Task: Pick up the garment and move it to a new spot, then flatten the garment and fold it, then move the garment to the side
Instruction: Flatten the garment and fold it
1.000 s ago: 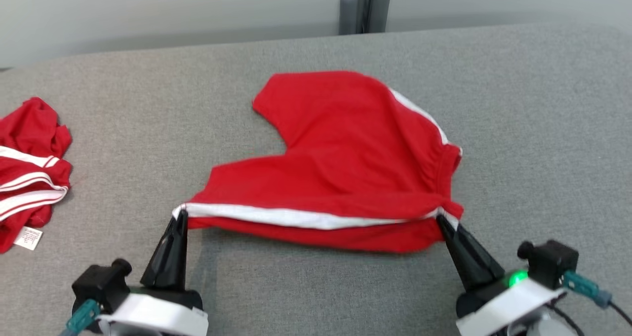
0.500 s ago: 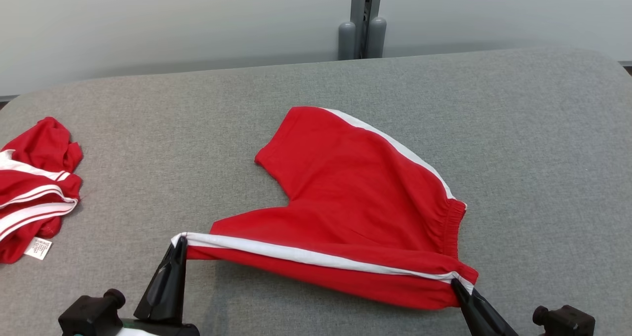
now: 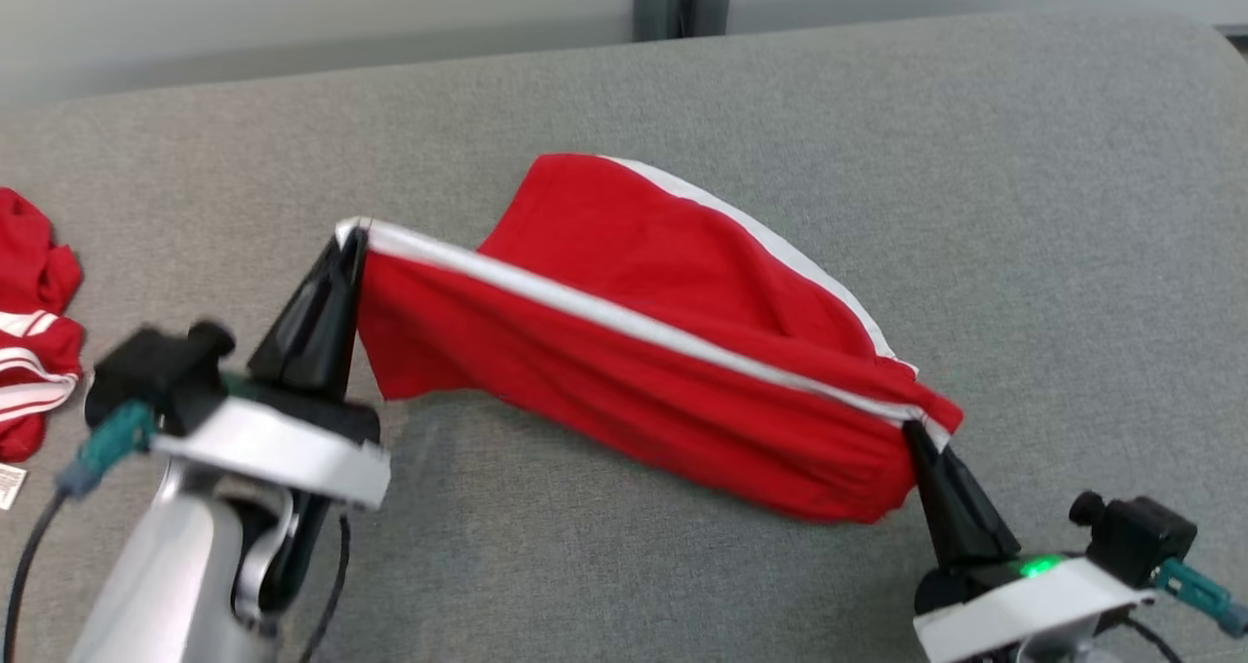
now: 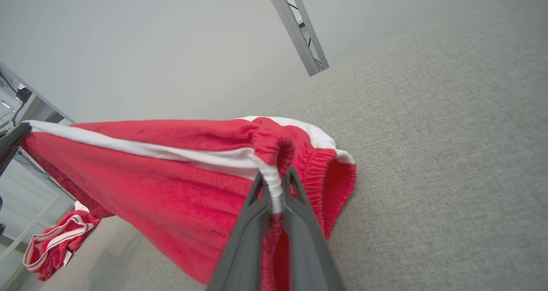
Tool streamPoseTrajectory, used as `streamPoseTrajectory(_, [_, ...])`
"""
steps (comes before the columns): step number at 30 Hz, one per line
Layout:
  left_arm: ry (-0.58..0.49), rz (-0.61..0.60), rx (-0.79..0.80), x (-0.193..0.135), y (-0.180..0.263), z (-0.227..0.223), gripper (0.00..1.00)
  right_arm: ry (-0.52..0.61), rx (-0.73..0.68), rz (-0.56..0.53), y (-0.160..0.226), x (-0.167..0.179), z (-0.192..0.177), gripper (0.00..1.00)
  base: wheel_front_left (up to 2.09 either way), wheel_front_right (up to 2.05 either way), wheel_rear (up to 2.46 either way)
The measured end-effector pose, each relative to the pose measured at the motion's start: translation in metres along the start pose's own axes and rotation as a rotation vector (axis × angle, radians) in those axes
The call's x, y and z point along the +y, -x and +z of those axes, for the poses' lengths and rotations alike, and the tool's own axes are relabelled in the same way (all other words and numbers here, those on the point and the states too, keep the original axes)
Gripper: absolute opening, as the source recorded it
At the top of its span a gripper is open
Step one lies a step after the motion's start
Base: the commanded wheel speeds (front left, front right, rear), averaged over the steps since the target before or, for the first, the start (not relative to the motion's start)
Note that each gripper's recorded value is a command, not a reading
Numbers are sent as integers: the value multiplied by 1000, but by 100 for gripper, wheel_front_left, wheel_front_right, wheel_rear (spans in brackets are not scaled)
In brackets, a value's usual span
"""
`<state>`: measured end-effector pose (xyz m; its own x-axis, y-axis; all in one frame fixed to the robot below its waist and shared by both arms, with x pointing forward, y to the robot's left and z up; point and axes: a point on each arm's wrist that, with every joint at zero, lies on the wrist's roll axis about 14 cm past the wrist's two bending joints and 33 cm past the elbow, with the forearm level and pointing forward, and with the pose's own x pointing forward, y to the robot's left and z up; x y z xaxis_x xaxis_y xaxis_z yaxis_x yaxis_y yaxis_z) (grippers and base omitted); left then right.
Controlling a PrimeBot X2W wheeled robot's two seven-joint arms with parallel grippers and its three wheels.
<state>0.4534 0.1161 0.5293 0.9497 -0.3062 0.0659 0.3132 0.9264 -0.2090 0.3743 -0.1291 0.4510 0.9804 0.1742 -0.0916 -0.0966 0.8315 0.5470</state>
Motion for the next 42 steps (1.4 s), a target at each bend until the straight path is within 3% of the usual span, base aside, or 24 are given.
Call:
streamPoseTrajectory(14, [-18,-147,199,-21,-124,-67,0,-111,-44,-104,-50,-34,6,0,0,0,0])
streamPoseTrajectory(25, [24,-174,381,-36,-157,-139,0,-98,3,-153,-67,-58,-9,0,0,0,0])
streamPoseTrajectory(30, [47,-173,398,-40,-162,-149,0,-89,21,-138,-72,-55,-11,0,0,0,0])
streamPoseTrajectory(31, [55,-175,399,-42,-163,-150,0,-87,28,-135,-72,-55,-11,14,0,0,0])
streamPoseTrajectory(32, [70,-175,400,-44,-164,-151,12,-87,30,-135,-72,-54,-11,42,0,0,0])
streamPoseTrajectory(33, [77,-176,403,-46,-163,-153,91,-85,30,-133,-72,-54,-11,79,0,0,0])
streamPoseTrajectory(34, [78,-180,402,-47,-163,-153,100,-83,33,-130,-72,-53,-11,100,0,0,0])
streamPoseTrajectory(42, [98,-129,316,-31,-162,-139,100,55,-24,-100,-71,-48,9,100,0,0,0])
